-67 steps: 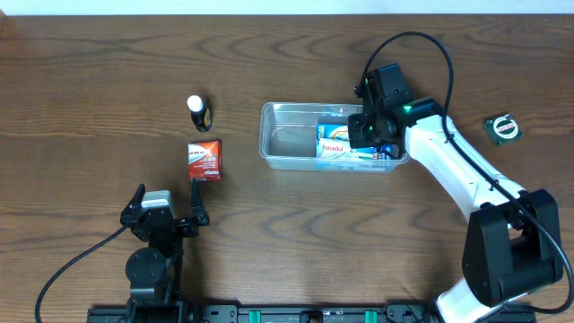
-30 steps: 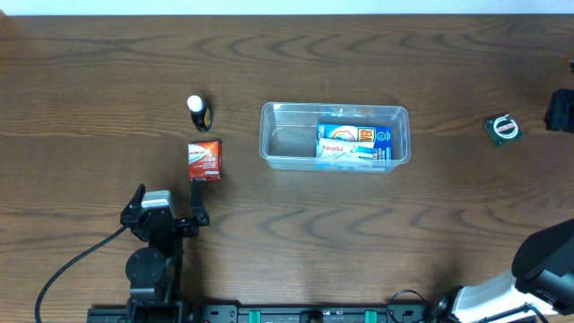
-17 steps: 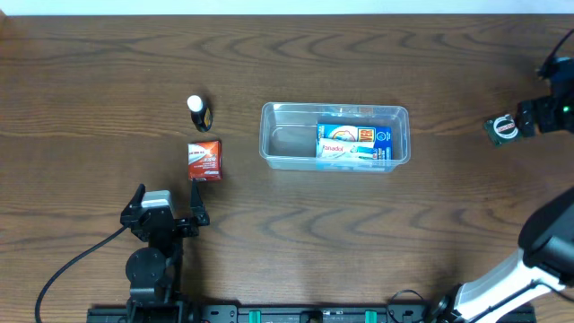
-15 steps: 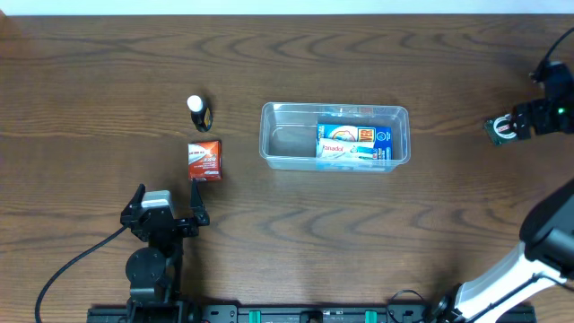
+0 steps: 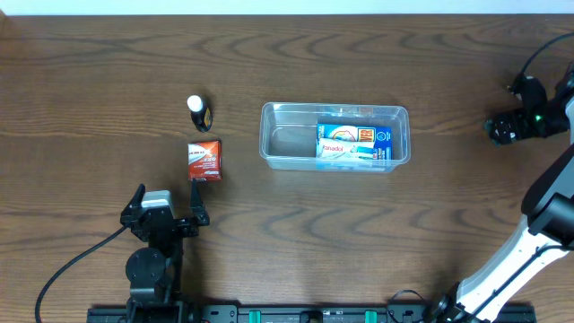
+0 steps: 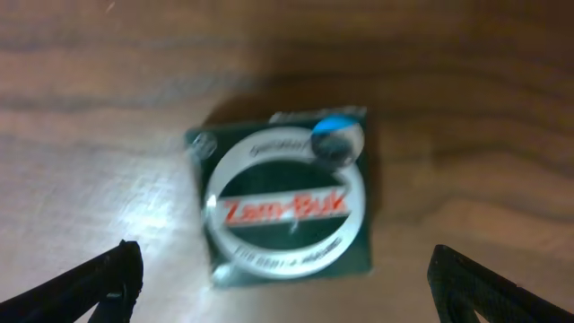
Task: Pack container
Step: 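Move right gripper to the green Zam-Buk tin and lower over it, then close the right gripper on the green Zam-Buk tin and lift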
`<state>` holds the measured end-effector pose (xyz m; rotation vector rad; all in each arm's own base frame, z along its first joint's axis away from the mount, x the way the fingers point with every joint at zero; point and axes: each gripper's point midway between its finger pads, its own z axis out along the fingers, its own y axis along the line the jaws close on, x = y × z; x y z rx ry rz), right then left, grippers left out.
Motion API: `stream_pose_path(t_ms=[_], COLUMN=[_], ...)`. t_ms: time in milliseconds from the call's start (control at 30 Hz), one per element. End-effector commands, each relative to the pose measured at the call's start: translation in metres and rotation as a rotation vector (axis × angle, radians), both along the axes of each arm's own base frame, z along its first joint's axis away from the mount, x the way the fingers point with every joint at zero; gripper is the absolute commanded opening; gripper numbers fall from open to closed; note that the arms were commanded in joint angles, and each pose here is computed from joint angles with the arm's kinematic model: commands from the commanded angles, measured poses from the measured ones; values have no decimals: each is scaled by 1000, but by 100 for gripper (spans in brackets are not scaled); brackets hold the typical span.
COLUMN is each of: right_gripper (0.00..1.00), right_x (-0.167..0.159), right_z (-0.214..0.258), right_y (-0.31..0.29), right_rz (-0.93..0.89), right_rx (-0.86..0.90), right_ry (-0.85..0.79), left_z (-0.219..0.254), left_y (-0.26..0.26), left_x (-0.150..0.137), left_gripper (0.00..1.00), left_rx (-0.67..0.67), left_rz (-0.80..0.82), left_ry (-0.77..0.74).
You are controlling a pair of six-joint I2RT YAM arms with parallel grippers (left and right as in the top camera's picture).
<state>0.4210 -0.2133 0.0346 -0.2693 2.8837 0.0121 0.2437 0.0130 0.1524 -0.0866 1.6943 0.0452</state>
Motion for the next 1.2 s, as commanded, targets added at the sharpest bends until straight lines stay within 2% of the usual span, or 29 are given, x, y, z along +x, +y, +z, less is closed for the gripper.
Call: stream_pose_path(t_ms=[0, 333, 667, 933, 1167], right_gripper=[99, 99, 99, 99, 96], right_x=[14, 30, 23, 8, 11], right_z=[-1, -6, -20, -36, -39], right_y=[3, 21, 14, 22, 16], right_rz=[8, 50, -7, -12, -81], right_rx=[5, 23, -21, 20, 8], right_ry=[-41, -68, -8, 70, 62], left_z=[-20, -20, -20, -20, -20], left_y=[3, 3, 3, 3, 3], left_x=[0, 0, 0, 0, 0], left_gripper=[98, 98, 98, 98, 98], left_rx=[17, 17, 17, 17, 17], left_rz=[16, 16, 16, 16, 16], left_ry=[50, 50, 50, 50, 50])
